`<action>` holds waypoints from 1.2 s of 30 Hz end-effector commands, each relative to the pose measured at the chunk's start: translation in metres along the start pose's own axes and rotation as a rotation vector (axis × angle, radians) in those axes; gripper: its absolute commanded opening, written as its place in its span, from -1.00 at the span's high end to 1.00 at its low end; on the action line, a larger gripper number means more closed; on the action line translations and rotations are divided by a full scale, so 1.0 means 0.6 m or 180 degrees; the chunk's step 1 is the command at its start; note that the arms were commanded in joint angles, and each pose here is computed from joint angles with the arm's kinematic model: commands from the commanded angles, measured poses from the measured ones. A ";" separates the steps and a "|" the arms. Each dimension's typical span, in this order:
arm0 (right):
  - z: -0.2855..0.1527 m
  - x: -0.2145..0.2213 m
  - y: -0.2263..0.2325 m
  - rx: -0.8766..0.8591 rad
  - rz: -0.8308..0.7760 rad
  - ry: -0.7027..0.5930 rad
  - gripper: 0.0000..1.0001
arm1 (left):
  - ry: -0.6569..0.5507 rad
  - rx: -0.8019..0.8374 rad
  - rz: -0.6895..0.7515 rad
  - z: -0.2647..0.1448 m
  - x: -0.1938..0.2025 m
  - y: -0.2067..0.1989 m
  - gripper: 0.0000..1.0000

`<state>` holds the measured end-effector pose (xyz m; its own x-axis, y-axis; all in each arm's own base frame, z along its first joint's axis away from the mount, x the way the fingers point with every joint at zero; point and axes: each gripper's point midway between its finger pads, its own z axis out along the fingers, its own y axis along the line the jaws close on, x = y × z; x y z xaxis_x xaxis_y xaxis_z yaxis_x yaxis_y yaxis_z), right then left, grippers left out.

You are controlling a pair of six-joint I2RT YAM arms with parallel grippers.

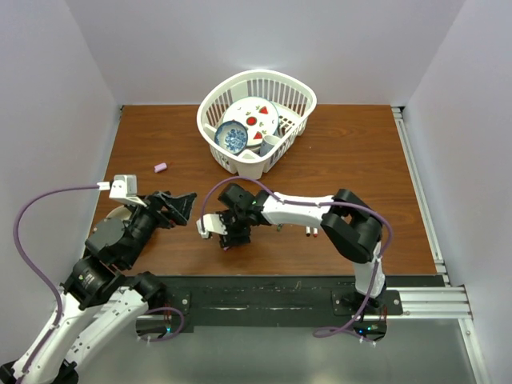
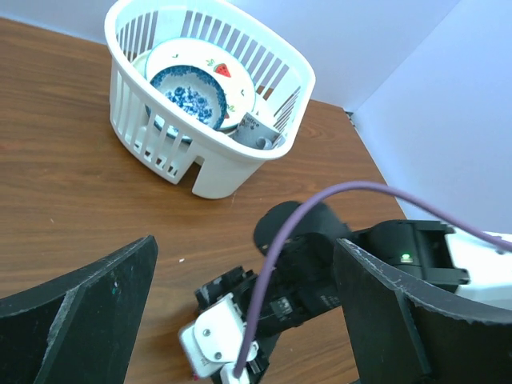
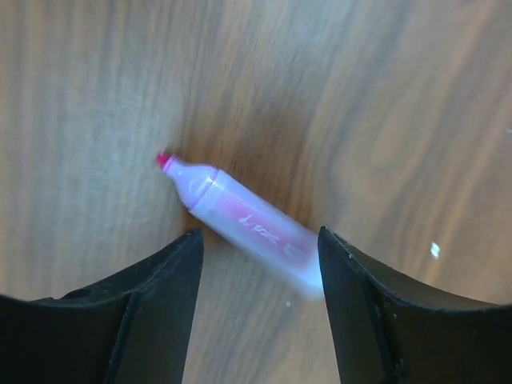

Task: Insert the pens into the pen caps

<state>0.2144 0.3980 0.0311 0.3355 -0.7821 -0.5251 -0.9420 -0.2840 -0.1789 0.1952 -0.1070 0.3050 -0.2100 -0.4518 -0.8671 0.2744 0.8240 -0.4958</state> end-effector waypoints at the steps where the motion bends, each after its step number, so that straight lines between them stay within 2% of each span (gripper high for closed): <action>1: 0.009 -0.003 -0.017 -0.0033 -0.0237 0.0044 -0.21 | -0.0248 -0.0002 0.0120 -0.016 -0.044 -0.003 -0.92; 3: 0.020 0.007 -0.020 0.0016 -0.0191 0.0115 -0.19 | -0.0259 -0.0014 0.0138 -0.017 -0.045 -0.001 -0.92; 5: 0.024 0.018 -0.016 0.0013 -0.0146 0.0214 -0.05 | -0.0256 -0.0038 0.0146 -0.017 -0.043 0.002 -0.92; 7: 0.022 0.023 -0.014 0.0023 -0.0102 0.0260 0.17 | -0.0261 -0.0057 0.0142 -0.017 -0.043 0.004 -0.89; 8: 0.023 0.027 -0.010 0.0029 -0.0024 0.0263 0.36 | -0.0253 -0.0062 0.0140 -0.016 -0.041 0.005 -0.89; 9: 0.021 0.027 -0.008 0.0042 0.0027 0.0260 0.43 | -0.0264 -0.0061 0.0132 -0.016 -0.042 0.005 -0.88; 11: 0.018 0.026 -0.001 0.0067 0.0238 0.0228 0.59 | -0.0250 -0.0100 0.0078 -0.014 -0.037 0.009 -0.85; 15: 0.017 0.027 0.010 0.0209 0.0763 0.0127 0.77 | -0.0133 -0.0314 -0.0148 -0.003 -0.013 0.027 -0.75; 17: 0.010 0.016 0.012 0.0389 0.1104 -0.0107 0.84 | -0.0066 -0.0459 -0.0377 0.005 0.002 0.036 -0.75; 19: -0.002 0.009 0.004 0.0621 0.1443 -0.0279 1.00 | 0.0054 -0.0764 -0.0624 0.013 0.027 0.059 -0.75; 20: -0.019 -0.006 -0.005 0.0785 0.1529 -0.0494 1.00 | 0.0092 -0.0878 -0.0702 0.015 0.036 0.067 -0.75; 24: -0.069 -0.028 -0.035 0.1243 0.2068 -0.0813 1.00 | 0.0261 -0.1295 -0.1029 0.024 0.076 0.095 -0.74; 28: -0.126 -0.065 -0.056 0.1503 0.2605 -0.1154 1.00 | 0.0453 -0.1147 -0.1259 0.048 0.107 0.072 -0.74; 31: -0.178 -0.091 -0.071 0.1755 0.2710 -0.1422 1.00 | 0.0626 -0.1151 -0.1393 0.064 0.131 0.063 -0.72; 36: -0.214 -0.125 -0.074 0.1833 0.2716 -0.1630 1.00 | 0.0898 -0.1201 -0.1439 0.092 0.170 0.055 -0.71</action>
<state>0.2276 0.3871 0.1471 -0.3254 -0.3793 -0.8662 -0.8164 0.5749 0.0550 0.2237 -0.1251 0.1996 -0.4600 -0.6781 -0.5732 -0.2257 0.7137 -0.6631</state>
